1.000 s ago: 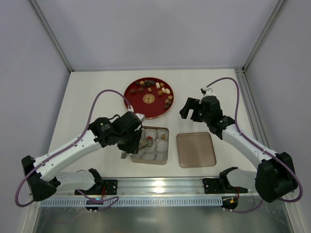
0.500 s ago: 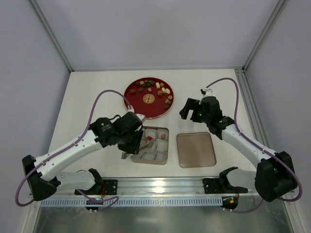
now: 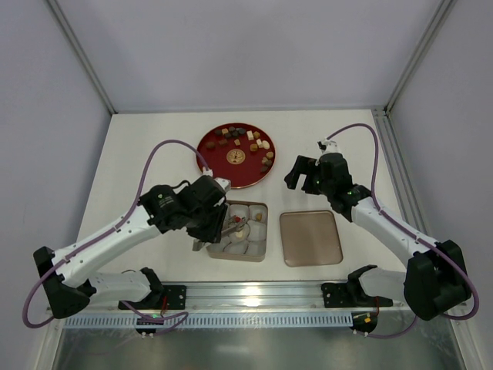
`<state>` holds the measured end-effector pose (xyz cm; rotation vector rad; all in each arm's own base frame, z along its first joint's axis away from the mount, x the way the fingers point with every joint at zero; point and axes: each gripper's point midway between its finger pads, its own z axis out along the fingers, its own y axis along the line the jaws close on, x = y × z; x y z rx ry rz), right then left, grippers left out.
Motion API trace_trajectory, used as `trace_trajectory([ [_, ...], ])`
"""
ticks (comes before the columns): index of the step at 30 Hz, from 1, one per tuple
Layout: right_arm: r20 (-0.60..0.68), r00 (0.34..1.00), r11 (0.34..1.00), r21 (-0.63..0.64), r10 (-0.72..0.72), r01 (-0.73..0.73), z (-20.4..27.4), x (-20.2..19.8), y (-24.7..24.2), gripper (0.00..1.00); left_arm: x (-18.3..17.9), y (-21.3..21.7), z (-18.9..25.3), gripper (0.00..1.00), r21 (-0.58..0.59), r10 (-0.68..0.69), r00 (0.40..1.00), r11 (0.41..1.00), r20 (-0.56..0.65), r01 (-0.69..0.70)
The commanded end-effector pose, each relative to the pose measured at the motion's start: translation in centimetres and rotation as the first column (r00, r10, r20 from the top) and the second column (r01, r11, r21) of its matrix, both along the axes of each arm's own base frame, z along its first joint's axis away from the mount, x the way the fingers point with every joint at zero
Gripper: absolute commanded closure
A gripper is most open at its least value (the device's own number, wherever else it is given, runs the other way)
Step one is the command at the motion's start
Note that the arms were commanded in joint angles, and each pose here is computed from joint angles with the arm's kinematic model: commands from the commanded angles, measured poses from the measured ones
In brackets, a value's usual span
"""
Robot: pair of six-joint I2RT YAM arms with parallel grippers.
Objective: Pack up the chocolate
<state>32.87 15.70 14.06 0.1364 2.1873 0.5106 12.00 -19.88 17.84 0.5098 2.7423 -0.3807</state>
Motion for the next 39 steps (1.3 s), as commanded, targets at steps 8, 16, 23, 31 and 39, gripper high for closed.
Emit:
trace_trajectory([
  [8, 0.052, 0.999, 1.000, 0.005, 0.005, -0.005, 1.7, 1.1, 0.2, 0.00, 4.3, -1.9, 8.0, 0.60, -0.085, 0.022, 0.981, 0.996, 0.194, -0.006],
  [16, 0.049, 0.997, 0.999, 0.011, 0.051, -0.052, 2.2, 0.9, 1.0, 0.00, 14.0, -3.4, 10.9, 0.60, -0.133, 0.115, 0.955, 0.988, 0.274, -0.081],
  [23, 0.060, 0.996, 0.998, 0.002, 0.059, -0.059, 3.0, 0.8, 0.9, 0.00, 23.3, -4.6, 9.0, 0.60, -0.080, 0.177, 0.943, 0.984, 0.281, -0.160],
  [31, 0.070, 0.995, 0.998, 0.009, 0.069, -0.070, 3.6, 0.5, 0.9, 0.00, 30.3, -2.6, 6.8, 0.61, -0.011, 0.266, 0.908, 0.961, 0.324, -0.278],
  [39, 0.059, 0.996, 0.997, 0.004, 0.072, -0.072, 3.1, 0.1, 0.8, 0.00, 33.6, -0.4, 3.5, 0.60, 0.113, 0.266, 0.899, 0.940, 0.349, -0.322],
])
